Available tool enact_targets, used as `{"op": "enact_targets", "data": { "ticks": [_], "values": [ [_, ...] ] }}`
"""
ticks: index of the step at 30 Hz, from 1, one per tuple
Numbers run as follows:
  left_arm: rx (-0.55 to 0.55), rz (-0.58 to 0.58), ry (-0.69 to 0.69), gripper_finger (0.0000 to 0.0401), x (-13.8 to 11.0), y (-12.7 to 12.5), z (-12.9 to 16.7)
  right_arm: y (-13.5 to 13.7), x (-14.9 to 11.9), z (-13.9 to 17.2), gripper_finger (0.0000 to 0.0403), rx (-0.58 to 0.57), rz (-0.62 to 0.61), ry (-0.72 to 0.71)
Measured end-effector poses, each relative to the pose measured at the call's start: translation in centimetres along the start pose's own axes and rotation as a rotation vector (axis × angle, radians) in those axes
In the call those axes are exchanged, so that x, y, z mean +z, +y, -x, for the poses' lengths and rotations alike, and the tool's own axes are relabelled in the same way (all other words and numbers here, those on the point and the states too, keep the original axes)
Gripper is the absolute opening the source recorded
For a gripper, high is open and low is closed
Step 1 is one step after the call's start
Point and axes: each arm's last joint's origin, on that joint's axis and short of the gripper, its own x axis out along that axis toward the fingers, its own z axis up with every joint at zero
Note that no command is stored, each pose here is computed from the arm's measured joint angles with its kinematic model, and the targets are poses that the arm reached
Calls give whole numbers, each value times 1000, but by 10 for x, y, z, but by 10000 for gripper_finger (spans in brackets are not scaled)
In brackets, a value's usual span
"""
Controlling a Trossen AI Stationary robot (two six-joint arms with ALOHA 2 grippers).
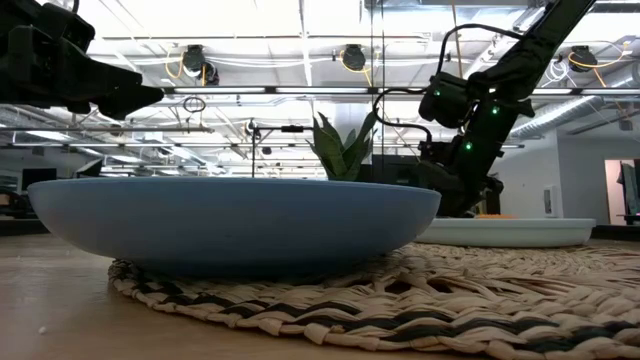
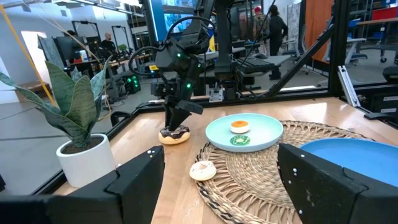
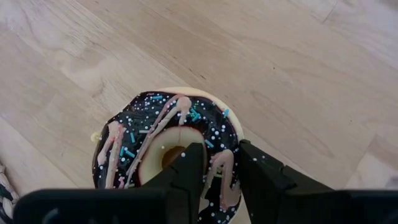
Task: Pick & Place donuts
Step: Put the large black donut on the blue plate
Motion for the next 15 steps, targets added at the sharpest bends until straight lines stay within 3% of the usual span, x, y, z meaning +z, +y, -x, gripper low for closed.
{"op": "enact_targets", "data": {
  "ticks": [15],
  "values": [
    [0,0,0,306,0,0,0,1,3,0,83,12,20,-30]
  ]
}}
